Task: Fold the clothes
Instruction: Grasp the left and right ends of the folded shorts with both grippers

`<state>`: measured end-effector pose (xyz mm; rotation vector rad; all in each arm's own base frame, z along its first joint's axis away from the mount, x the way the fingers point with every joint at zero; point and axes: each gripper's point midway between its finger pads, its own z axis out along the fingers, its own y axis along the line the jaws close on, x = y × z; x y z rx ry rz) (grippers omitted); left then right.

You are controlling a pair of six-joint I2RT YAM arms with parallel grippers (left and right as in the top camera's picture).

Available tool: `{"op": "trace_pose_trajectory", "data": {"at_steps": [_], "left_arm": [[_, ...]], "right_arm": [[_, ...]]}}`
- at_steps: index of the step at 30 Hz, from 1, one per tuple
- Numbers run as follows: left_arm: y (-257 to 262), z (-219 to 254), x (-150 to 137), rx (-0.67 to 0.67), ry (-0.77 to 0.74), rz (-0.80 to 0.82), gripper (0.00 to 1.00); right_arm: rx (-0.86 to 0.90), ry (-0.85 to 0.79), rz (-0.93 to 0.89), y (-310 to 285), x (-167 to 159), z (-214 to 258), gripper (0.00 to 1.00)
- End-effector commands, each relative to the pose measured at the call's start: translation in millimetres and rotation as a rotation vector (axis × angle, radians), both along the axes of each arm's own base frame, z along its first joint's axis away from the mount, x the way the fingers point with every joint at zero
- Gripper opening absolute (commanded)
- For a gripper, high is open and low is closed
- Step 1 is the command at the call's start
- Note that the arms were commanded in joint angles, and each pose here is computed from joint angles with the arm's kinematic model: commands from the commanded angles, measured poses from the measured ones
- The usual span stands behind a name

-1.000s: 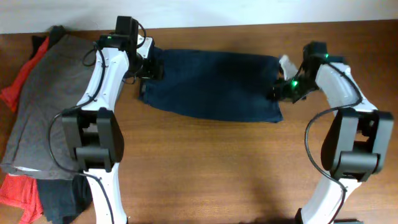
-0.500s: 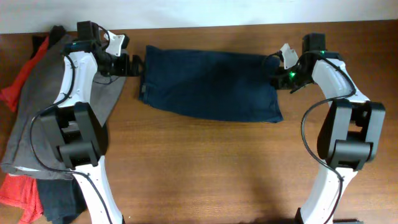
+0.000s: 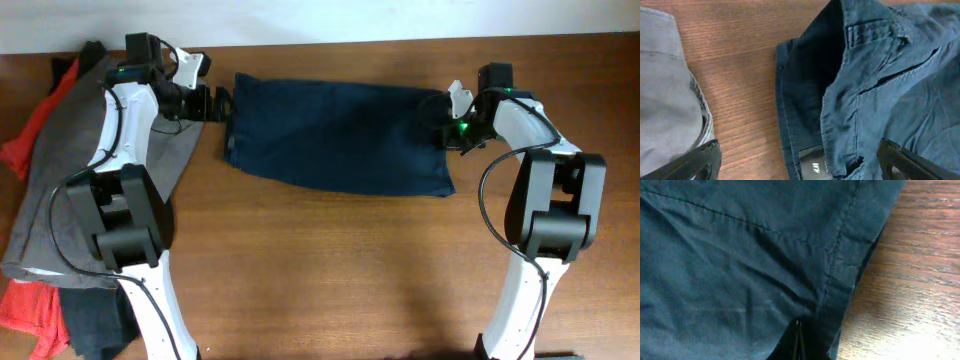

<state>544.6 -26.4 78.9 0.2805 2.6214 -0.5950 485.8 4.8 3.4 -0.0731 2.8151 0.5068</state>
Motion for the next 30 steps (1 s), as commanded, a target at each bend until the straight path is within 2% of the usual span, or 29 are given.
{"op": "trace_pose_trajectory", "data": {"at_steps": [1,15,22,25,27,29,30], "left_arm": [[-6,-1,0,-0.017,0.005,-0.013,0.99],[-16,-76,-17,-0.053,0.188,-0.006,0.99],[-35,-74,-18,-0.092,0.186,-0.043,0.98],[-53,-74,-21,-0.091,0.187,-0.077,0.94],[-66,-74,-24,-0.089,0.191,-0.102,0.89],[-81,-75,-27,-0.082,0.193,-0.130,0.67],[-86,-75,-27,-0.081,0.190,-0.140,0.44]], "right_arm": [[-0.062,0.067,-0.038,-5,-6,-26,0.04],[-0.069,0.078,-0.039,-6,-10,-30,0.04],[-0.069,0.078,-0.039,-6,-10,-30,0.04],[-0.069,0.078,-0.039,-6,-10,-30,0.04],[-0.069,0.078,-0.039,-6,-10,-30,0.04],[-0.069,0.078,-0.040,-7,-10,-30,0.04],[-0.069,0.079,-0.040,-7,-10,-30,0.04]]}}
